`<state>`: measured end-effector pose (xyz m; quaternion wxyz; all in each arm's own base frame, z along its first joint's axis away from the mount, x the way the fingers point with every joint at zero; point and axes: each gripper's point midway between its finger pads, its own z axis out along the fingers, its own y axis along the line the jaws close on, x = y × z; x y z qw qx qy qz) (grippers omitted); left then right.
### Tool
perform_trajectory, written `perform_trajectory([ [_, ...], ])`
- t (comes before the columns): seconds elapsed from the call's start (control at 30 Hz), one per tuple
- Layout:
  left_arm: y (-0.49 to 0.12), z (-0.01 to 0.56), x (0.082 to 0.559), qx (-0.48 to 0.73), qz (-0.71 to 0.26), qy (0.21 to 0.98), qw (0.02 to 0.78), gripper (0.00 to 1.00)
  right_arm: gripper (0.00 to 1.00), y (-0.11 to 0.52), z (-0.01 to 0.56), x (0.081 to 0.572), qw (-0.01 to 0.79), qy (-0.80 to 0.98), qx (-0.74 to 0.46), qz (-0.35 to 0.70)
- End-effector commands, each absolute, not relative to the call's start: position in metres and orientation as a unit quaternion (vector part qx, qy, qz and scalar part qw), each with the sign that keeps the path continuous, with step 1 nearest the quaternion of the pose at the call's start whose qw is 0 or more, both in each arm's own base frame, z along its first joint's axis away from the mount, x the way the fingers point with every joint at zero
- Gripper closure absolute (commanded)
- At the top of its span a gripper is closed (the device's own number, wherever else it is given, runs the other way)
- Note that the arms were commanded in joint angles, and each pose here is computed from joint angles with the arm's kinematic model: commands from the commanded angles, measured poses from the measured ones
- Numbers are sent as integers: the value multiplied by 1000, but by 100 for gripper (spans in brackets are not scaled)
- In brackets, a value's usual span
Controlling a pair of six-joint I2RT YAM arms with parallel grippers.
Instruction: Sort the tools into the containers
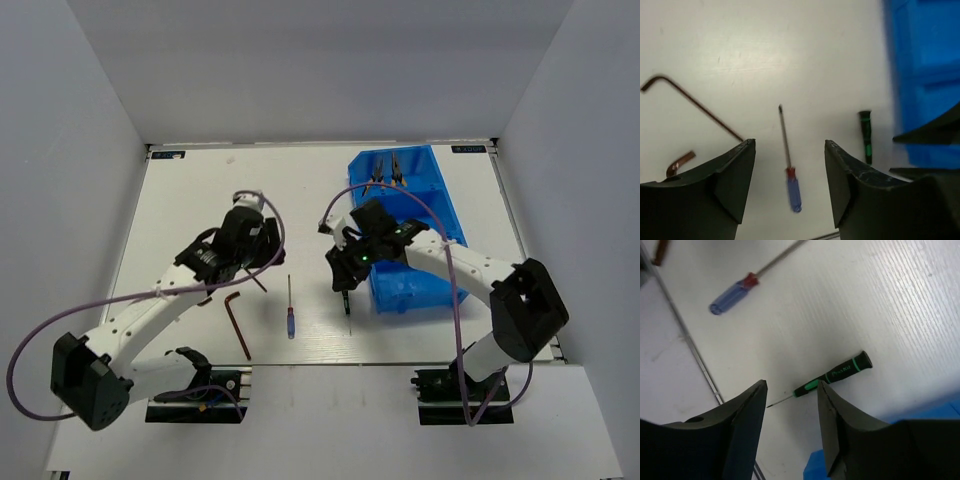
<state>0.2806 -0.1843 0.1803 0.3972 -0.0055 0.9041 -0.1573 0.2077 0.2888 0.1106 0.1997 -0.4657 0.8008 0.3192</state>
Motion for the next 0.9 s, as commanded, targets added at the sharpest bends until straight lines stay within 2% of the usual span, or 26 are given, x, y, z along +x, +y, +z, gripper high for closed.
perform_trajectory([
  [0.0,-165,145,246,-48,-147,925,346,32,48,288,90,224,196,855,-417,237],
  [0.13,-169,145,234,-34,-151,932,329,32,43,277,72,237,210,878,-399,163],
  [0.33,-175,136,223,-17,-157,939,307,32,43,265,45,234,182,902,-371,120],
  [0.63,-188,129,213,1,-172,941,291,31,49,274,19,222,139,921,-344,122],
  [0.8,-183,113,201,1,-157,950,270,31,58,270,7,213,122,927,-339,108],
  [0.87,-181,102,193,2,-149,955,257,34,61,264,1,216,124,929,-337,85],
])
